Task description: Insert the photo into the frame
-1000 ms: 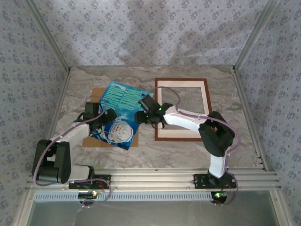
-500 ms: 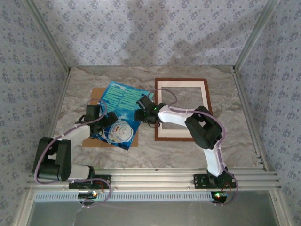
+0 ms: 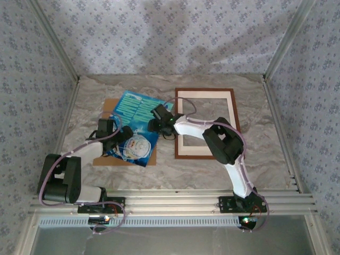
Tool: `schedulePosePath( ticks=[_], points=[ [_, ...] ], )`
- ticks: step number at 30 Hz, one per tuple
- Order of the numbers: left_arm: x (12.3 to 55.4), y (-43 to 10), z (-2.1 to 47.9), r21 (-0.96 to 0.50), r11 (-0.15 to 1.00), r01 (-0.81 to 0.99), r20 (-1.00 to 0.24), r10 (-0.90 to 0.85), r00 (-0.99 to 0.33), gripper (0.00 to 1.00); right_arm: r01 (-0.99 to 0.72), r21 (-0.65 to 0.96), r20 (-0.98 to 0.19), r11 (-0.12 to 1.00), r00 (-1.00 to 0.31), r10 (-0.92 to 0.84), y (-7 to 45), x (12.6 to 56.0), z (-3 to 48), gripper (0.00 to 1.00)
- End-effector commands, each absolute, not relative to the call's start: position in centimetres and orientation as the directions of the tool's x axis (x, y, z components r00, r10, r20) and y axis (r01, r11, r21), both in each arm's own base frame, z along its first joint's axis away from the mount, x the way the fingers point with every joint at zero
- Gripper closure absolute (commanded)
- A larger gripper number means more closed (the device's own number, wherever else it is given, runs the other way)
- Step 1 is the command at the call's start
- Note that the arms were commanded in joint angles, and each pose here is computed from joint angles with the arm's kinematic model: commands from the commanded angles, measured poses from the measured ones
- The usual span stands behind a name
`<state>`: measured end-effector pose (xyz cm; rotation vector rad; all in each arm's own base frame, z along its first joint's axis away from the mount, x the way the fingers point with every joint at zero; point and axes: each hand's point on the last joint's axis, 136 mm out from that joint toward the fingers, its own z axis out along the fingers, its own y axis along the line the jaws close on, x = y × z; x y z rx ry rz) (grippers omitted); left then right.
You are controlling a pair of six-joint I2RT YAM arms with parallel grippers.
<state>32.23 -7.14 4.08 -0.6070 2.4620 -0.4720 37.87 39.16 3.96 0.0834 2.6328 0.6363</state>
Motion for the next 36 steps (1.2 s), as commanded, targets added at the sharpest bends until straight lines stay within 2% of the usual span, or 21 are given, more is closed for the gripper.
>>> schedulePosePath(
  ticks=[1,8,11,18,24,27,32,36],
  points=[
    [28.7,-9.1,1.7,-0.45,0.826,-0.339,-0.298,-0.497,-0.815,0.02,-0.067,0.493,-0.382,0.868,-0.912,0.147,41.3,38.3,3.0,0.36],
    [27.9,-10.2,3.4,-0.486,0.814,-0.319,-0.305,-0.5,-0.811,0.02,-0.119,0.539,-0.399,0.834,-0.908,0.128,41.7,39.1,3.9,0.35],
    [28.0,-9.6,3.6,-0.464,0.825,-0.324,-0.33,-0.5,-0.8,0.02,-0.161,0.608,-0.418,0.777,-0.898,0.14,42.5,39.3,5.5,0.33],
    [27.9,-9.5,2.7,-0.45,0.824,-0.345,-0.31,-0.507,-0.804,0.01,-0.196,0.711,-0.423,0.675,-0.887,0.187,42.8,39.4,7.7,0.22],
    [28.0,-9.7,2.2,-0.453,0.816,-0.358,-0.289,-0.515,-0.807,0.01,-0.202,0.785,-0.395,0.585,-0.891,0.223,42.8,39.2,8.3,0.2],
    [27.9,-9.7,2.0,-0.451,0.815,-0.363,-0.288,-0.518,-0.806,0.01,-0.171,0.75,-0.401,0.639,-0.886,0.233,41.4,39.2,7.6,0.18],
    [27.9,-9.1,2.2,-0.436,0.813,-0.387,-0.297,-0.535,-0.791,0.02,-0.087,0.578,-0.432,0.811,-0.876,0.215,37.5,39.2,5.7,0.16],
    [28.5,-9.5,4.1,-0.464,0.808,-0.362,-0.313,-0.532,-0.787,0.01,-0.082,0.463,-0.472,0.883,-0.866,0.167,35.8,39.1,5.8,0.16]
  ],
)
